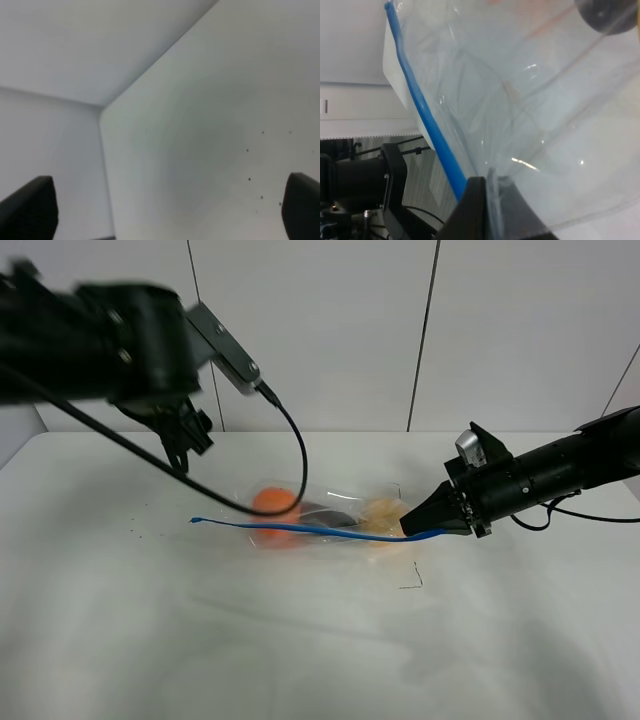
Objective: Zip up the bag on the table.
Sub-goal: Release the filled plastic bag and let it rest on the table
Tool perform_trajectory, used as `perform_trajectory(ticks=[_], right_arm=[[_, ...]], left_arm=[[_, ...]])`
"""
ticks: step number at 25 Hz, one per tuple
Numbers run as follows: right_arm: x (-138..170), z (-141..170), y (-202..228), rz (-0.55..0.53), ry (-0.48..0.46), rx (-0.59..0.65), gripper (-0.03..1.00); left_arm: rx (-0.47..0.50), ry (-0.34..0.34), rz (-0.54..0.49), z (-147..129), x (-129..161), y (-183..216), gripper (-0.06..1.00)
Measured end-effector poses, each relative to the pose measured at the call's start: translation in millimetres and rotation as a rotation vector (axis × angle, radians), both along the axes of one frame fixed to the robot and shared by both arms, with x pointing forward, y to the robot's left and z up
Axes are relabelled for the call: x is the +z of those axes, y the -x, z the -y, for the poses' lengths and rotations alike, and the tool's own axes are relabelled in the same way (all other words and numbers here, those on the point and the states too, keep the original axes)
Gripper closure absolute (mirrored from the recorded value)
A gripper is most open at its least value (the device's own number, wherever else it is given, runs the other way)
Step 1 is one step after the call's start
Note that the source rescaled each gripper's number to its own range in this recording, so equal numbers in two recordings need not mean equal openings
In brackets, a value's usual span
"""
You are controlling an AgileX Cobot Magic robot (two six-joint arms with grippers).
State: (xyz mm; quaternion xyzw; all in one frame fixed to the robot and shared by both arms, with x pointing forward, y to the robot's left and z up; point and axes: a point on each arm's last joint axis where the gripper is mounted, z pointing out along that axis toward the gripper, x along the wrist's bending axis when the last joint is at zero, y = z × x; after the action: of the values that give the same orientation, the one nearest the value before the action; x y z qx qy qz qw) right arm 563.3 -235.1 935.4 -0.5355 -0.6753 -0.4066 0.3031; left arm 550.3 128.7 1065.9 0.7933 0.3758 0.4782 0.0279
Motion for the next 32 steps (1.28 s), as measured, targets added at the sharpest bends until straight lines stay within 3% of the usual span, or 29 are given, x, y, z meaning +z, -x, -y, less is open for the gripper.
perform_trajectory(ticks=[8, 13, 17, 21, 32], right_arm=[[0, 0, 0, 0.01, 0.0, 0.006, 0.97], [0, 0, 0, 0.013, 0.001, 0.007, 0.97], [0, 0, 0, 0.017, 0.001, 0.009, 0.97], [0, 0, 0, 0.023, 0.001, 0.012, 0.97], [0, 0, 0, 0.037, -0.002, 0.016, 0.97]], left_arm=[[0.213, 0.444, -0.046, -106, 113, 0, -0.05], [0.326, 0.628, -0.096, -163, 139, 24, -0.05], [0.384, 0.666, -0.027, -189, 153, 42, -0.05], [0.38, 0.671, 0.015, -193, 163, 66, -0.05], [0.35, 0.706, 0.165, -191, 130, 168, -0.05]])
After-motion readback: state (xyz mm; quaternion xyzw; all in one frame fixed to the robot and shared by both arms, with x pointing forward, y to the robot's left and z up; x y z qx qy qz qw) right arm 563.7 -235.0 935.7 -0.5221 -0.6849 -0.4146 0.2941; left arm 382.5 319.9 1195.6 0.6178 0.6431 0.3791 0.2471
